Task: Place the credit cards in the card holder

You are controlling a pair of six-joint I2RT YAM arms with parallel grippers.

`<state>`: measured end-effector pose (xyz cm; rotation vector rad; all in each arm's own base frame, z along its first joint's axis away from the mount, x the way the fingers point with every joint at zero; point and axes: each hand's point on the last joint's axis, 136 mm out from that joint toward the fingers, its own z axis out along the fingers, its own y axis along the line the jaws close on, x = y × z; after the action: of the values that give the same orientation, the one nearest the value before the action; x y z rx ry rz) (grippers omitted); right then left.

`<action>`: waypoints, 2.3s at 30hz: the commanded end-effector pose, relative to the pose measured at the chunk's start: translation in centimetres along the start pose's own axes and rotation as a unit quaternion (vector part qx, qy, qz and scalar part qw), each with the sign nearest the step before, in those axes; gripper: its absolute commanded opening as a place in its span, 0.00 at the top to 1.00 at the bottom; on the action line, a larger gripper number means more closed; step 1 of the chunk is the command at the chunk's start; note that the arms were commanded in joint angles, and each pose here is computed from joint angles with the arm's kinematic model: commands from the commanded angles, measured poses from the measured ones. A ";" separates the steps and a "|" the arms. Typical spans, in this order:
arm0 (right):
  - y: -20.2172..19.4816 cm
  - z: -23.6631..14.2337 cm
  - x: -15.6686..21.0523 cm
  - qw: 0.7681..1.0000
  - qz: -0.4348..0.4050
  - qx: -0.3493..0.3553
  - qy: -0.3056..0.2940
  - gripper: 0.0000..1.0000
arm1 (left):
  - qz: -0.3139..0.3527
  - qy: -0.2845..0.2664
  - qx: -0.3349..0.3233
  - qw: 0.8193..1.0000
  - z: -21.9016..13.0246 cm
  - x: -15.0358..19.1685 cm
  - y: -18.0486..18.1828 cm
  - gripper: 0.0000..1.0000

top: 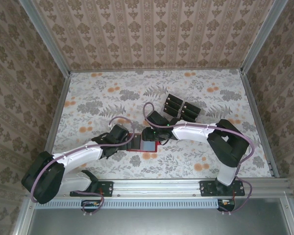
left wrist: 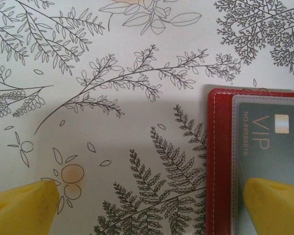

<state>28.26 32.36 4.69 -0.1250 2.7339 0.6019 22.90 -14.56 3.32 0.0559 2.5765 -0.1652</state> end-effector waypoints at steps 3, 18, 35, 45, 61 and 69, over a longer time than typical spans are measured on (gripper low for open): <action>-0.6 1.3 0.6 1.000 -0.001 0.018 0.025 0.52 | -0.003 -0.002 0.009 1.000 -0.5 -0.2 -0.6 0.00; 1.4 3.0 0.9 0.996 0.057 -0.052 0.034 0.52 | 0.031 -0.029 0.056 0.998 -1.6 0.8 -3.3 0.00; 1.1 3.3 1.1 0.994 0.082 -0.061 0.033 0.52 | 0.050 -0.075 0.108 0.990 -2.4 0.4 -6.3 0.00; 1.1 3.3 1.2 0.994 0.085 -0.064 0.034 0.52 | 0.066 -0.070 0.099 0.990 -1.3 0.6 -7.2 0.00; 1.5 1.1 -0.3 0.993 0.091 -0.076 0.003 0.51 | 0.063 -0.032 -0.002 0.998 1.7 3.4 -4.0 0.00; 0.5 -0.1 -0.2 0.991 0.112 -0.073 -0.023 0.50 | 0.056 -0.031 -0.003 0.998 1.7 3.6 -3.8 0.00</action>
<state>27.97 33.32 4.27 0.1100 2.7188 0.8544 21.29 -20.04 1.94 0.1998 2.4532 -0.1979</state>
